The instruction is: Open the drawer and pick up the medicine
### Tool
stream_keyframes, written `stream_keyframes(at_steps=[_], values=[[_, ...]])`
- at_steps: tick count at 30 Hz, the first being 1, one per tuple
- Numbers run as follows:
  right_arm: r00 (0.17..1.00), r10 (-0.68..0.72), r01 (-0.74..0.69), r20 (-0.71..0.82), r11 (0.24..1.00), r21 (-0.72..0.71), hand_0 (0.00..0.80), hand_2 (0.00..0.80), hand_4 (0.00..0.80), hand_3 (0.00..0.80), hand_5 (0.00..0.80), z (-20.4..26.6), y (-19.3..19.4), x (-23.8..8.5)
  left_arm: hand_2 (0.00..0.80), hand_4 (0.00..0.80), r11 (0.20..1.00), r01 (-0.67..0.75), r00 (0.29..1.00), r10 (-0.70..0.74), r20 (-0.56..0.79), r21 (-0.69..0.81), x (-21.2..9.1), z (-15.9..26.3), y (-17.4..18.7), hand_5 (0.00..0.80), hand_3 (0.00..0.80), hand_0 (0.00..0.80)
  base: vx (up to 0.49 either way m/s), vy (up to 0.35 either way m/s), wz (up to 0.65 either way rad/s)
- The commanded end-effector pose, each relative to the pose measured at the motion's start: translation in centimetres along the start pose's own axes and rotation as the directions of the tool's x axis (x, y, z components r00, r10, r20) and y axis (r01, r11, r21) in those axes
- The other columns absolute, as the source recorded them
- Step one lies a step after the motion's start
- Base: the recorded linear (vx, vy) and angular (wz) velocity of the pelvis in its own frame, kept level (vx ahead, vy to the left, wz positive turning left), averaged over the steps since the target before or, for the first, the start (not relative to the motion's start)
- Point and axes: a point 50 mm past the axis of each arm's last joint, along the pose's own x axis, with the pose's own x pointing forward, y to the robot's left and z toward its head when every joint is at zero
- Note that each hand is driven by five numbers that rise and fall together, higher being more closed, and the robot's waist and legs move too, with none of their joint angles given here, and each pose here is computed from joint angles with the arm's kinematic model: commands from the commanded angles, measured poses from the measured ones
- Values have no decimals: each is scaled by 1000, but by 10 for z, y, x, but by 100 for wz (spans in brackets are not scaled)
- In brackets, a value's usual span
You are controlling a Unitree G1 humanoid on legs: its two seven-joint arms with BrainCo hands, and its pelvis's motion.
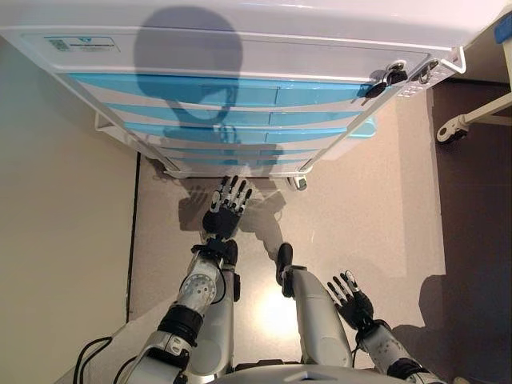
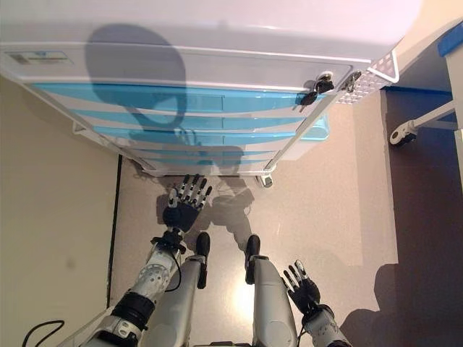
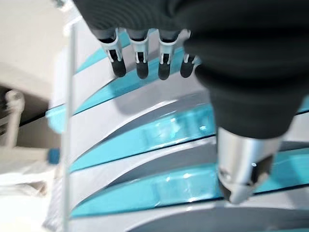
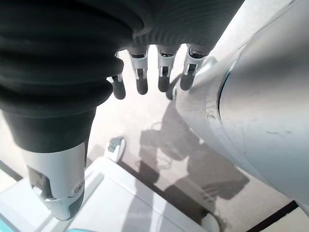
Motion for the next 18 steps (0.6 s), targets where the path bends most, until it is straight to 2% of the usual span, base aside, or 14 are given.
stream_keyframes(at_steps=[1, 11, 14, 16, 18], values=[[999, -34, 34, 24, 999, -25, 0, 0, 0, 0, 0, 1, -5, -3, 0, 0, 997, -6, 994, -3, 105, 80, 0, 16, -7, 0, 0, 0, 30, -7, 0], [996, -74, 74, 43, 997, 0, 0, 0, 0, 0, 0, 1, -8, -2, 0, 0, 980, -122, 983, 98, 153, 155, -10, 26, 7, 0, 0, 0, 4, 1, 1], [993, -98, 99, 60, 995, -2, 0, 0, 0, 0, 0, 1, -9, -3, 0, 0, 951, -203, 967, 158, 200, 232, -17, 36, 14, 0, 0, 0, 0, 0, 0], [988, -120, 124, 101, 992, -30, 0, 0, 0, 0, 0, 9, -9, -2, 0, 0, 869, -305, 946, 227, 234, 390, -30, 50, 24, 0, 0, 0, 0, 0, 0], [986, -119, 124, 113, 992, -37, 0, 0, 0, 0, 0, 11, -7, -1, 0, 0, 855, -309, 945, 227, 234, 417, -31, 52, 23, 0, 0, 0, 0, 0, 0]])
